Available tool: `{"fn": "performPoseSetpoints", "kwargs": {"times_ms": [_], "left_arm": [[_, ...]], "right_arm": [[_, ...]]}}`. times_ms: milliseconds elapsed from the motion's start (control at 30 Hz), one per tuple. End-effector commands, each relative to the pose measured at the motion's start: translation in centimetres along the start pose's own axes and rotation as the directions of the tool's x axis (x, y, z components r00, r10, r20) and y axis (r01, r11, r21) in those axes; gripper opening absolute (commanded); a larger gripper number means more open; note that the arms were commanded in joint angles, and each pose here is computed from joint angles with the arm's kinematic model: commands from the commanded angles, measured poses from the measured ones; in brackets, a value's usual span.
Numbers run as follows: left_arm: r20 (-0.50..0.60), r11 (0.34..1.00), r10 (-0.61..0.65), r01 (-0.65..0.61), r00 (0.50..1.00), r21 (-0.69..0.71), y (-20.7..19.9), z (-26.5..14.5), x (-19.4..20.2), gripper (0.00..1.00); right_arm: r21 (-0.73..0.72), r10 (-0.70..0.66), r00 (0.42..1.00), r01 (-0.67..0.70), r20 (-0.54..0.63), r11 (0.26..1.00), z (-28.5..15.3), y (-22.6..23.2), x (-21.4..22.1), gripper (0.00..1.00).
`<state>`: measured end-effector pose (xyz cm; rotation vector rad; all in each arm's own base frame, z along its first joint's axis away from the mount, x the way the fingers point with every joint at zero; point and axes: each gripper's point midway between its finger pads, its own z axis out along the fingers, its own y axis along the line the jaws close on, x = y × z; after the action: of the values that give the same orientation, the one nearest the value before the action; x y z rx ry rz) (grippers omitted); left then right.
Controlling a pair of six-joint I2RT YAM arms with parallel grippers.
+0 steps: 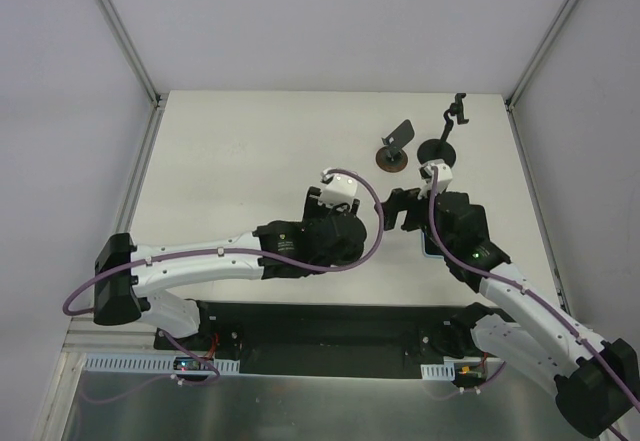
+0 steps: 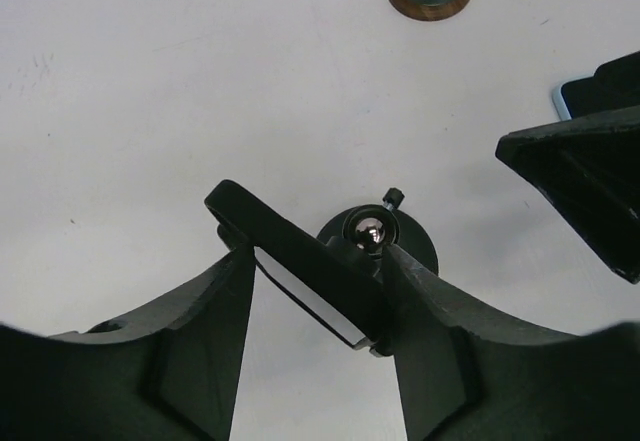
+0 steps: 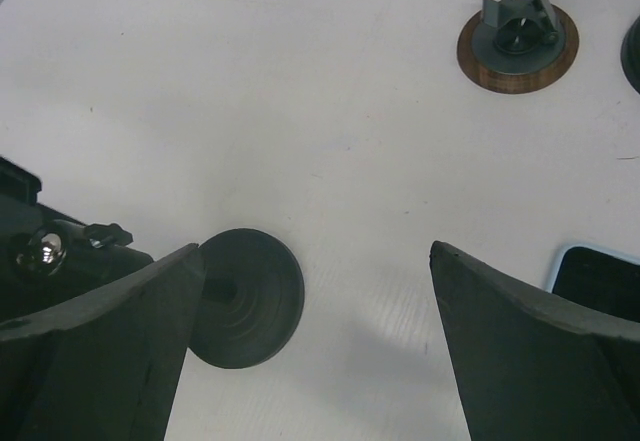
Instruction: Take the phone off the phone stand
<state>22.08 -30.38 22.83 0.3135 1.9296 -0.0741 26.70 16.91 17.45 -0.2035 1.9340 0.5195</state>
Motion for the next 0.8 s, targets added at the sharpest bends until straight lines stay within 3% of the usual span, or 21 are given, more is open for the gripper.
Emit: {"fn": "performPoseSetpoints", "kwargs": {"times_ms": [0, 200, 300, 500, 767], "left_arm": [[-0.030, 0.998, -0.062, 0.063, 0.998, 0.018, 1.7, -0.2, 0.0, 0.40], [-0.013, 0.996, 0.011, -0.009, 1.000, 0.093, 2.0, -0.2, -1.7, 0.15], [0.014, 0.986, 0.046, -0.048, 0.999, 0.160, 2.1, 0.1, -2.5, 0.08], [0.048, 0.953, 0.021, -0.034, 0.999, 0.300, 2.4, 0.5, -2.6, 0.05], [0.065, 0.926, 0.042, -0.063, 0.997, 0.372, 1.6, -0.1, -2.5, 0.05]], "right_arm": [[-0.125, -0.007, 0.998, 0.014, 0.055, 0.992, 0.2, 2.2, -1.2, 0.96], [-0.261, -0.017, 0.997, 0.034, 0.069, 0.965, 0.0, 4.6, -1.3, 0.96], [-0.344, -0.021, 0.997, 0.047, 0.079, 0.938, -0.1, 6.1, -1.3, 0.96], [-0.518, -0.073, 0.989, 0.128, 0.126, 0.846, -0.7, 9.5, -1.1, 0.96], [-0.587, -0.167, 0.975, 0.221, 0.147, 0.779, 1.3, 13.3, -0.3, 0.96]]}}
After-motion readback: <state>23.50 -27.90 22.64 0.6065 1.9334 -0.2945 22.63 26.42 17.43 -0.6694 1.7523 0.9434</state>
